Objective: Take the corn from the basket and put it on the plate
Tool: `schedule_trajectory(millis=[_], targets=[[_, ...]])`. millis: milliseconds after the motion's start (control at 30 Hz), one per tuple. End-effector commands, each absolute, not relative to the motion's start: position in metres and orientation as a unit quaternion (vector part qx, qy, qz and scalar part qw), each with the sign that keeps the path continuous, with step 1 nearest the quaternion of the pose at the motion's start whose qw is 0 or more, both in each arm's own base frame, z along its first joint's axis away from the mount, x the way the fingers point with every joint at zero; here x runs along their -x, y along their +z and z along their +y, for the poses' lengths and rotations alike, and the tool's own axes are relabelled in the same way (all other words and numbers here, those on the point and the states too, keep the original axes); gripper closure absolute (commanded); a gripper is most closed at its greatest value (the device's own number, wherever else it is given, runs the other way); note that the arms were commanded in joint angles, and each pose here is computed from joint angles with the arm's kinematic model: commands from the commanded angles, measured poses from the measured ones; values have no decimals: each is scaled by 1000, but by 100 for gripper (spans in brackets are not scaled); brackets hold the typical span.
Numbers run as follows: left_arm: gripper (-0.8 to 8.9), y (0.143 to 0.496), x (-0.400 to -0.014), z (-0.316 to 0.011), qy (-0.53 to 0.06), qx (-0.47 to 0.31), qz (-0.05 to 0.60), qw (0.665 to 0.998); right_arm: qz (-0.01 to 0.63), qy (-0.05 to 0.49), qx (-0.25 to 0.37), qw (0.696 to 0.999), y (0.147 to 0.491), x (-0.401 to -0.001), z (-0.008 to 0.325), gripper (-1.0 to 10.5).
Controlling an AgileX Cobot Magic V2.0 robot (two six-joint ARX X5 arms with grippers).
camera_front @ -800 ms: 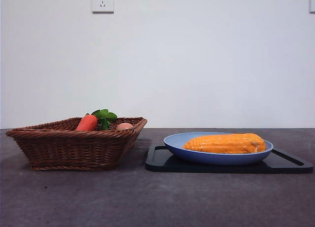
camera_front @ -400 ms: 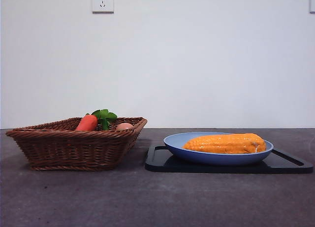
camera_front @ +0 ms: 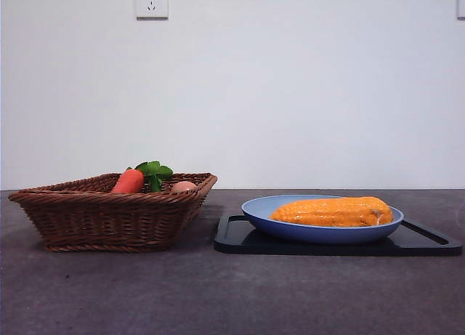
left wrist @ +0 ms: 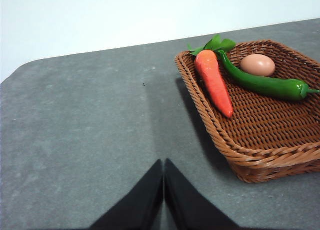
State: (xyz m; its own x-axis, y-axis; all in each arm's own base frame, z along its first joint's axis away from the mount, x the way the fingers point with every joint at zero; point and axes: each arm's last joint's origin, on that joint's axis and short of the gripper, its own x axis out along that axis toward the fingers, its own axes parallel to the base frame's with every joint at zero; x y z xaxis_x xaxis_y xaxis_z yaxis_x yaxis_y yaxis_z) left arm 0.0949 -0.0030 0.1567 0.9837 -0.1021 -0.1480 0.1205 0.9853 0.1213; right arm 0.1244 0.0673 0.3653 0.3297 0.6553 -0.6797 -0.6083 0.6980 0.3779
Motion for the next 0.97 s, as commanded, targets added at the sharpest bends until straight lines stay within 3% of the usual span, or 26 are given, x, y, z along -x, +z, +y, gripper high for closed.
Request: schedule_trajectory(millis=[33, 667, 800, 967], targets=[[807, 147, -96, -3, -55, -60, 86, 993, 424, 390, -29, 817, 369, -125, 68, 945], [807, 147, -96, -3, -55, -60, 86, 993, 412, 398, -11, 820, 370, -126, 68, 945], [807, 147, -96, -3, -55, -60, 86, 993, 321, 390, 42, 862, 381, -128, 58, 945], [807, 147, -96, -3, -55, -60, 86, 993, 187, 351, 40, 917, 394, -128, 38, 945]])
